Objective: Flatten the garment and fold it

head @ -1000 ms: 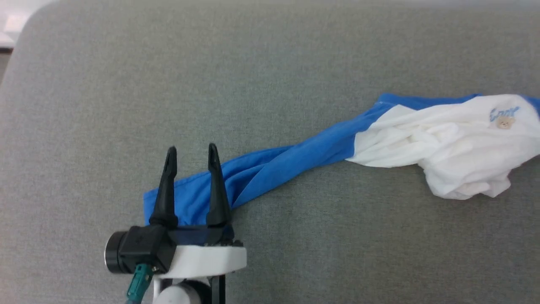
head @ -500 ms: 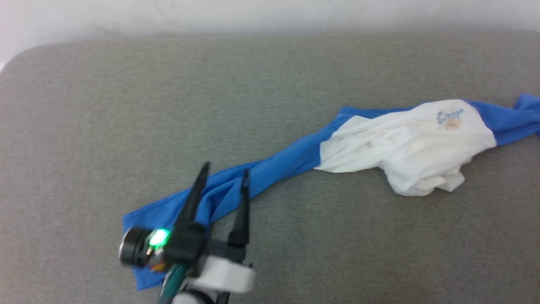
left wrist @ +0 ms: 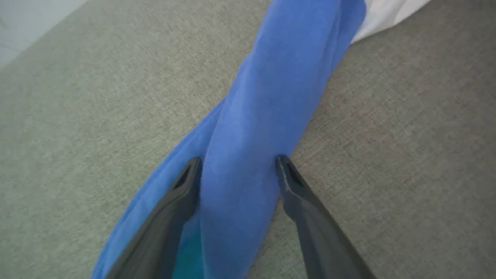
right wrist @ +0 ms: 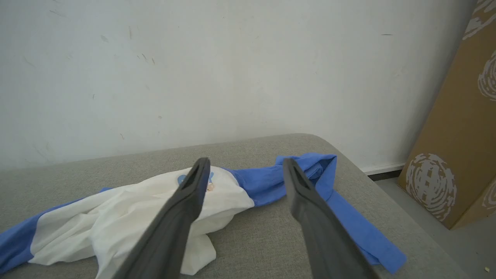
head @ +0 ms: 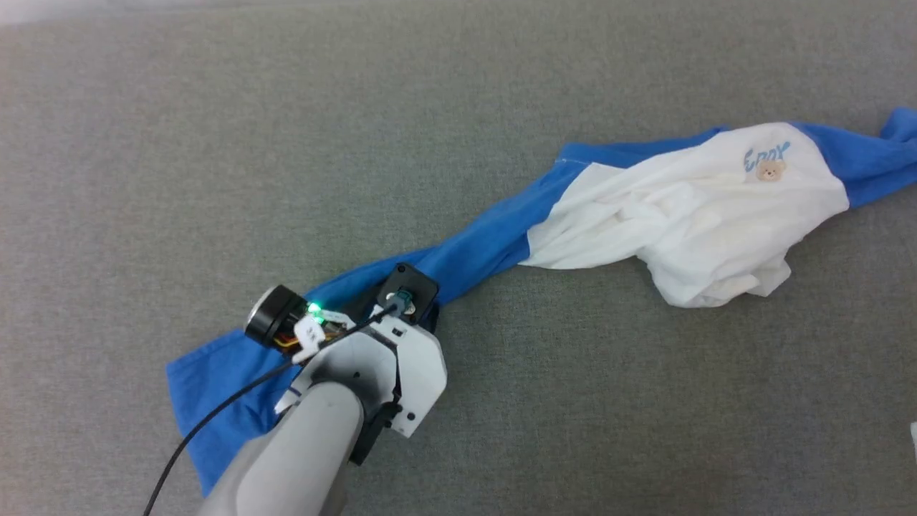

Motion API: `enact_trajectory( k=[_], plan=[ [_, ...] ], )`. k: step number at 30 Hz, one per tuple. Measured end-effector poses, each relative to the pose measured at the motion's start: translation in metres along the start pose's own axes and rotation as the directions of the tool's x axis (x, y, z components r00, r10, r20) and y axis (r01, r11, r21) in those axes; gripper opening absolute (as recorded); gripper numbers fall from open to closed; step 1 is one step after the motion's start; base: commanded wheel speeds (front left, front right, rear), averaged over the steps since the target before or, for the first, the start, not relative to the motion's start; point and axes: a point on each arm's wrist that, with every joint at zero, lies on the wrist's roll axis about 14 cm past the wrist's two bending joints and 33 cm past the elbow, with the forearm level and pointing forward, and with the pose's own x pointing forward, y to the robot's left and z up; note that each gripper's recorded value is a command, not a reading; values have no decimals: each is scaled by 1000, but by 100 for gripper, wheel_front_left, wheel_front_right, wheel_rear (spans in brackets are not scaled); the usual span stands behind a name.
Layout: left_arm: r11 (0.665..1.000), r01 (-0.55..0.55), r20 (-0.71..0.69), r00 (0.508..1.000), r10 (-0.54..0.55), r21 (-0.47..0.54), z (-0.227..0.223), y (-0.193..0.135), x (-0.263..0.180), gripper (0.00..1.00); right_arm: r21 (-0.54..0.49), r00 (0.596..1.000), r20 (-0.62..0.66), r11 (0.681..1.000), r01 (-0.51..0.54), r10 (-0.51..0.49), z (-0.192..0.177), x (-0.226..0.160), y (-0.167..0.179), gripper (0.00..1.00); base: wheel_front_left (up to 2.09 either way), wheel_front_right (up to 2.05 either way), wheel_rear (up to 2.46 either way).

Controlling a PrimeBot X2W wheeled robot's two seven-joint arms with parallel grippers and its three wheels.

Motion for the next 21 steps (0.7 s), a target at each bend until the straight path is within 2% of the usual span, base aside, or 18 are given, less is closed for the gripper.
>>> enact_trajectory(
  k=[3, 4, 5, 7, 9, 11, 13, 16, 19, 21],
  plan=[
    [1000, 28, -54, 998, -28, 1, -7, -3, 9, 100, -5, 1000, -14, 1000, -6, 6, -5, 3, 1, 100, 0, 0, 0],
    [999, 32, -54, 998, -32, 3, -5, -4, 11, 32, -4, 1000, -18, 1000, -6, 6, -6, 4, 0, 100, 0, 0, 0],
    [999, 34, -51, 998, -33, 3, -4, -4, 13, 0, -4, 1000, -23, 1000, -7, 6, -8, 4, 0, 100, 0, 0, 0],
    [998, 53, -35, 998, -54, -17, 0, -8, 14, 0, -2, 1000, -27, 1000, -9, 9, -9, 5, 0, 100, 0, 0, 0],
    [994, 71, 9, 997, -70, -87, 12, -13, 13, 0, 1, 1000, -27, 1000, -13, 13, -9, 6, 1, 100, 0, 0, 0],
    [977, 95, 96, 992, -77, -192, 37, -11, 6, 0, 2, 1000, -24, 1000, -17, 17, -9, 6, 2, 100, 0, 0, 0],
    [963, 107, 213, 976, -54, -249, 72, 2, -7, 0, 2, 1000, -23, 1000, -18, 18, -9, 7, 3, 100, 0, 0, 0],
    [981, -9, 314, 947, 71, -194, 111, 55, -27, 0, 8, 999, -31, 1000, -24, 24, -12, 9, 4, 100, 0, 0, 0],
    [973, -152, 371, 905, 207, -172, 137, 113, -40, 0, 17, 998, -44, 999, -40, 41, -18, 13, 9, 100, 0, 0, 0],
    [955, -204, 397, 875, 276, -213, 150, 139, -42, 0, 17, 998, -46, 999, -47, 48, -20, 17, 10, 100, 0, 0, 0]
  ],
)
